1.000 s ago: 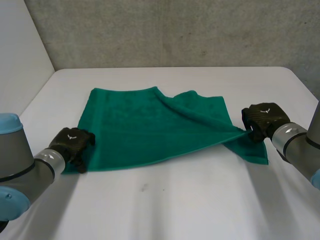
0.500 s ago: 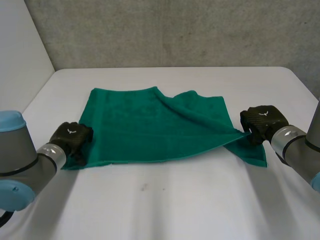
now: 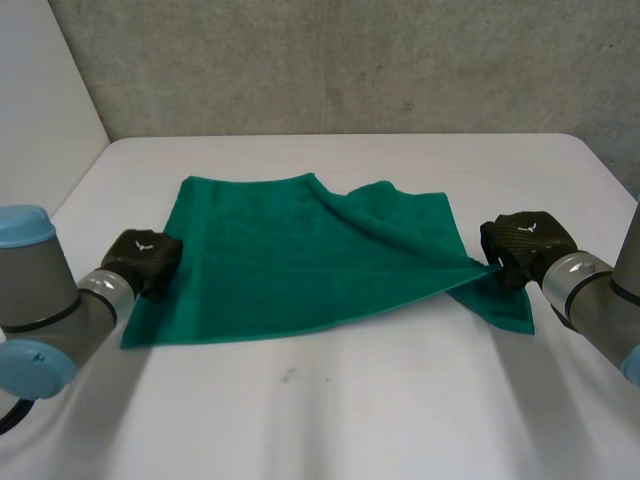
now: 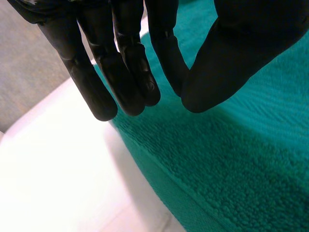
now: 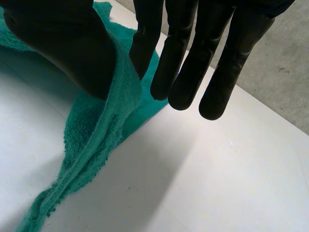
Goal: Fold the towel.
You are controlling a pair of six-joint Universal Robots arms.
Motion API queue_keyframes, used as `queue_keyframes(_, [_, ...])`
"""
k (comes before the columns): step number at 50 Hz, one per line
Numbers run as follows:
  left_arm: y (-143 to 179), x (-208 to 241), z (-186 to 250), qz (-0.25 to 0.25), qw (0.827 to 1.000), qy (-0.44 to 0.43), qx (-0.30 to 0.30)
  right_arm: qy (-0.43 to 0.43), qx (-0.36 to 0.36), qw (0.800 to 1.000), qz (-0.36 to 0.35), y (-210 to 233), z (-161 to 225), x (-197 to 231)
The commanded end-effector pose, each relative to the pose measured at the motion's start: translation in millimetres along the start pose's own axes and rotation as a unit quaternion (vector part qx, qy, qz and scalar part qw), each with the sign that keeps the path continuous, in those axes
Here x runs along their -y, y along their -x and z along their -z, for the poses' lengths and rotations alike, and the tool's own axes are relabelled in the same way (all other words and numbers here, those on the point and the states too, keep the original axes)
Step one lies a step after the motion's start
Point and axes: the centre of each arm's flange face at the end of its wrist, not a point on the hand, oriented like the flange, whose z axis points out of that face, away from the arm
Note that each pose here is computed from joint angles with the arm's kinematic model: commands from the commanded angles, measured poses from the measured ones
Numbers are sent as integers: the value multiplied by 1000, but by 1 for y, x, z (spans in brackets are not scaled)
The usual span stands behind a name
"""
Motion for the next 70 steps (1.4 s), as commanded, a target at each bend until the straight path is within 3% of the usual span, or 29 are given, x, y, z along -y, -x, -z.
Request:
queue_keyframes(1, [-6,6,25,2,1000,-4,-16,-1,0,1000,0,0,0,1])
queue_keyframes(8, [-19,-5,44,7,999,14,-49,-1,0,1000,0,0,0,1])
queue_keyframes(28, [-8,-25,24,16,998,37,-38,0,1,1000,1,1,0,-1])
queue_keyframes(55, [1,-24,38,33,997,63,-37,1,1,1000,4,1,-1,-2])
queue_keyframes(70, [6,-32,18,31,997,62,-31,1,1,1000,4,1,-2,-3])
